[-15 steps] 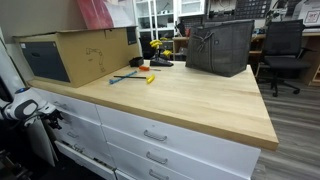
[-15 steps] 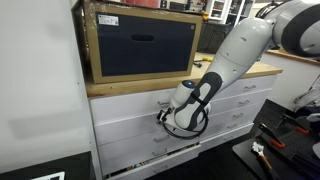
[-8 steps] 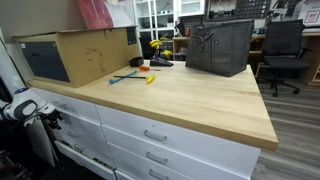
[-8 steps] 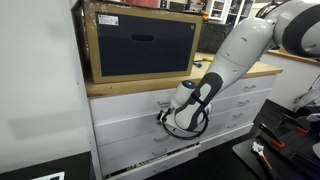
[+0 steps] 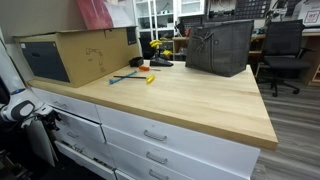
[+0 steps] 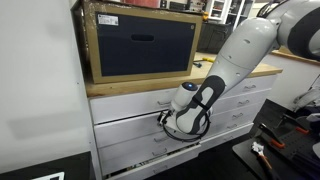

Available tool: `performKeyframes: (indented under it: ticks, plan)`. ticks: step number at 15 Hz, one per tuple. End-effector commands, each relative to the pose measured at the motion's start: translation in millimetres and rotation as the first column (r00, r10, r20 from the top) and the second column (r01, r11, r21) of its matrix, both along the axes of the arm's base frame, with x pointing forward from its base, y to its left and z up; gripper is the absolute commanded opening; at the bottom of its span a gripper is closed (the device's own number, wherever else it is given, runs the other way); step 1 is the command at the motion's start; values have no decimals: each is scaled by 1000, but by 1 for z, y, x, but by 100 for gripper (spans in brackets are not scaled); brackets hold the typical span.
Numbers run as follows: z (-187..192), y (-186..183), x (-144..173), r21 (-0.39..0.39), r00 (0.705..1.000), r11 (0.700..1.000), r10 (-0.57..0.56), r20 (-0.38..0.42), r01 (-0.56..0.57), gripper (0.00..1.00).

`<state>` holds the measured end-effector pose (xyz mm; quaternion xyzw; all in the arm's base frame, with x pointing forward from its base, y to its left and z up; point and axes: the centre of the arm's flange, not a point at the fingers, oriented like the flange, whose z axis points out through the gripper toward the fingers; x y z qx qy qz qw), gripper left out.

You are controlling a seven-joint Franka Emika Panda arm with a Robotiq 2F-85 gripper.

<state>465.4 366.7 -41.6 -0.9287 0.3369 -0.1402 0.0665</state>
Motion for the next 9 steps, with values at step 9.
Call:
performKeyframes:
  ticks: [9]
  plan:
    - [19, 56, -21, 50, 990, 999, 19, -137, -12, 100]
